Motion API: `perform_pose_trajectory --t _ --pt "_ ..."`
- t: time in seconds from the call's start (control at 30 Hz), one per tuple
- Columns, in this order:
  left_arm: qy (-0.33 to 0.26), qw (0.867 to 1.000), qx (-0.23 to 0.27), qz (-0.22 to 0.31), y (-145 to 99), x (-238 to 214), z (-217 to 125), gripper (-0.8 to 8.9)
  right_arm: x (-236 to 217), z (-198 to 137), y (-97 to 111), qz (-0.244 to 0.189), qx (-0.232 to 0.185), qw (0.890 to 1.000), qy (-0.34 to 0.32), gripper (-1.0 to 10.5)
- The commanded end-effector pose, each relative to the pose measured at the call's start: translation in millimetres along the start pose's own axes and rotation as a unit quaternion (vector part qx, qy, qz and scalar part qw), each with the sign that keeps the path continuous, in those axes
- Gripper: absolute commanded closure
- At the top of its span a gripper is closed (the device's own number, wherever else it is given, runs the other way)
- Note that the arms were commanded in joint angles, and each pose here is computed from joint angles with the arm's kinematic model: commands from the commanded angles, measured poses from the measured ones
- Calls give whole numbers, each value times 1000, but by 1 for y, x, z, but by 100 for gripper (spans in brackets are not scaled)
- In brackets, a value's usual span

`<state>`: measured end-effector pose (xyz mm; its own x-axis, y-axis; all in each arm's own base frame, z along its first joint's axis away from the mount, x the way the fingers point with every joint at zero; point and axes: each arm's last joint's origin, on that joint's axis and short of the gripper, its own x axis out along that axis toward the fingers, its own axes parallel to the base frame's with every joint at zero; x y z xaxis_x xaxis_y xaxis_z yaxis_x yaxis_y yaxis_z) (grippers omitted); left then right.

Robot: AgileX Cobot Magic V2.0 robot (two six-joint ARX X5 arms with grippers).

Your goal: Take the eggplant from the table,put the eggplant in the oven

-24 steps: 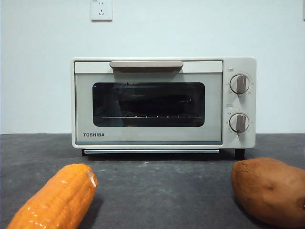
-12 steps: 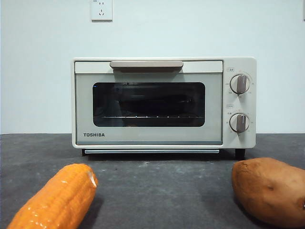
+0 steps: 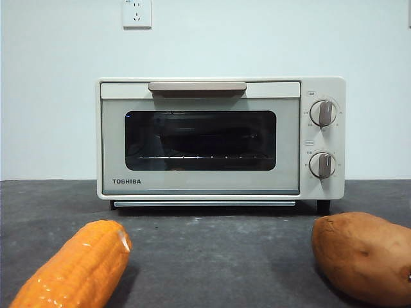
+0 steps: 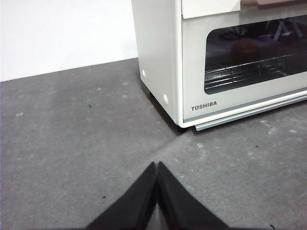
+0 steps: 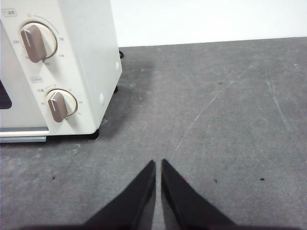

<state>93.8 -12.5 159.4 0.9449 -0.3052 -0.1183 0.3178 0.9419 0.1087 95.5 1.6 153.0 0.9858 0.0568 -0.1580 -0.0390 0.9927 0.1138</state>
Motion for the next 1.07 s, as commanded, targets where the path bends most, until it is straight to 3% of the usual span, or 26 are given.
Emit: perform_pose_trajectory --t 0.03,1.07 --pt "7 1000 0 1 0 2 -8 807 1 -2 -1 -5 3 1000 -2 942" --pt "7 1000 0 1 0 2 -8 807 1 -1 -1 -6 3 1000 -5 942"
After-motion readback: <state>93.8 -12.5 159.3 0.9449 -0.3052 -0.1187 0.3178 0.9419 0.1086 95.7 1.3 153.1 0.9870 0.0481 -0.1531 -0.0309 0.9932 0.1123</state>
